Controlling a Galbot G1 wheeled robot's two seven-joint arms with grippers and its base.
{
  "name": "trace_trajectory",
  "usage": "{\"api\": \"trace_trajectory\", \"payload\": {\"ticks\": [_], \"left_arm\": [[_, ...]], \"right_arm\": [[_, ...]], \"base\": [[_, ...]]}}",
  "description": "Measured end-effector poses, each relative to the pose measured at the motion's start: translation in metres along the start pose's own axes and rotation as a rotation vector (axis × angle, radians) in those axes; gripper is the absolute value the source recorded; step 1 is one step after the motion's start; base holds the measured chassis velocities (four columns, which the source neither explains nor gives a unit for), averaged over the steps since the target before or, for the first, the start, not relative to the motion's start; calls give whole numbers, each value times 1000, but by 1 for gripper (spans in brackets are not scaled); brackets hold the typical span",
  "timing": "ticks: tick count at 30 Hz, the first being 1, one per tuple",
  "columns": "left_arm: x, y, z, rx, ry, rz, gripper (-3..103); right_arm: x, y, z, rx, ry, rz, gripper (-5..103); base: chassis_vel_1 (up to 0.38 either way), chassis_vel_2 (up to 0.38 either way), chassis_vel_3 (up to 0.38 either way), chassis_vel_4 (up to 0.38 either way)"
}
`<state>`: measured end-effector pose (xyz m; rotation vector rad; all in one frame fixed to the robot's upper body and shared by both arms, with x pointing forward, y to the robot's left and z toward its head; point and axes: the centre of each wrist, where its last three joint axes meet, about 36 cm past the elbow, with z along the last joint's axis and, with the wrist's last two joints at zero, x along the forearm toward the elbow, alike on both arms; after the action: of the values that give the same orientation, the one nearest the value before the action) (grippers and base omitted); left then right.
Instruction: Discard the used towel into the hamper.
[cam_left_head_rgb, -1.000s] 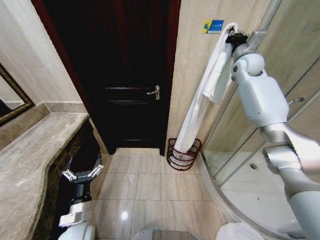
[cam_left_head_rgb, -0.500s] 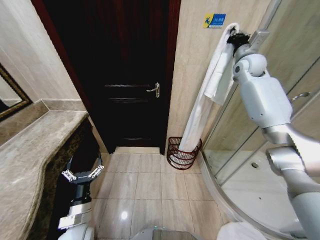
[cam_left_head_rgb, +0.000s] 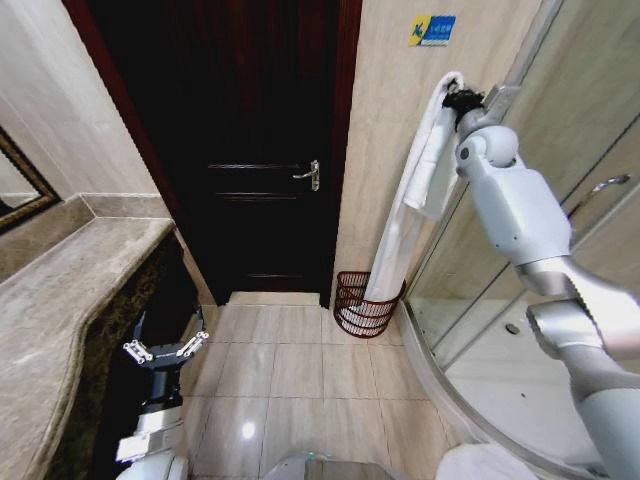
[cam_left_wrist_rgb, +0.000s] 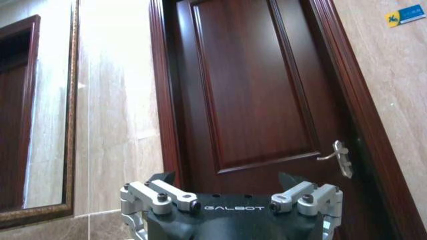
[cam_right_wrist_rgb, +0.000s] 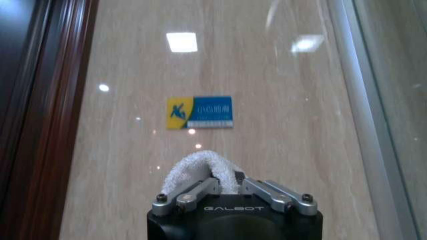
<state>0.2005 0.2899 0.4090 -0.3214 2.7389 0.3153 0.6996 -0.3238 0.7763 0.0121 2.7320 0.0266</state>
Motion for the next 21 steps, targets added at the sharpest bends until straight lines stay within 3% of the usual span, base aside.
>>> {"api": "trace_trajectory", "payload": {"ticks": [21], "left_arm": [[8, 3, 6, -9, -1, 13, 100]], "right_arm": [[23, 16, 57, -14, 88, -18, 2]], "base": [[0, 0, 0, 0]]}}
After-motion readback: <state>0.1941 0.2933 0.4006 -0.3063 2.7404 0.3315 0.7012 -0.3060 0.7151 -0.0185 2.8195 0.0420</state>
